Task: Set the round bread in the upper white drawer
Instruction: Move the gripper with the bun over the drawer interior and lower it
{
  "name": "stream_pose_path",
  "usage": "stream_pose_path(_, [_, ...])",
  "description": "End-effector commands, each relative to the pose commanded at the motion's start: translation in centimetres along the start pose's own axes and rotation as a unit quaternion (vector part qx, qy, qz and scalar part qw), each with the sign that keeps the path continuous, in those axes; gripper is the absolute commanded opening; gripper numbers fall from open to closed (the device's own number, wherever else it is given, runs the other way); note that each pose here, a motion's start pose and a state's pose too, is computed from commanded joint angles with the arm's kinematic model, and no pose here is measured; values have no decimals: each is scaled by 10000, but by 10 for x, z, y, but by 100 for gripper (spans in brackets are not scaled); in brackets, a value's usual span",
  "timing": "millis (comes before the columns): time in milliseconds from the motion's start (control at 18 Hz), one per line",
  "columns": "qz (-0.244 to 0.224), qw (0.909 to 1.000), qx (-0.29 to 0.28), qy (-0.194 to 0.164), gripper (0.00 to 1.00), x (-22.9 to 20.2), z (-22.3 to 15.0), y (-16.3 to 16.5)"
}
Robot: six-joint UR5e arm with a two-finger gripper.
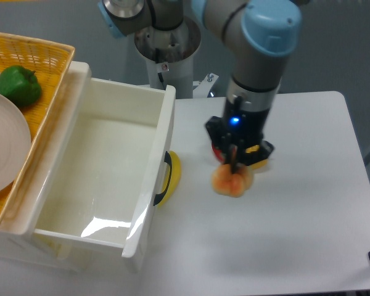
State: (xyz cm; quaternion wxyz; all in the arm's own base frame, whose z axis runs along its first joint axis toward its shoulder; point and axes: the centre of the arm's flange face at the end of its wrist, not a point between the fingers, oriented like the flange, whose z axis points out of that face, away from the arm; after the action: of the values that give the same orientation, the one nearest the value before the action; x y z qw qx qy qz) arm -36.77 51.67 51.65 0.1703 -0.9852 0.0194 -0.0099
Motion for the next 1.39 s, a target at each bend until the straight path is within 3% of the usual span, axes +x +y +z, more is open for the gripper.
stream_pose_path(500, [-167,9989,149,402,0,76,9,-31])
stream_pose_path(667, [-97,9983,135,553,12,99,19,-41])
stream_pose_path(778, [-77,9974,62,711,22,125,31,-49])
stream_pose_path(889, [-13,9969,-23,781,50,140,40,-50])
stream_pose_path(1000, [-12,9969,-64,781,100,143,43,-51])
stream_pose_path(1389, [-77,9966,-95,820,100,149,44,-52])
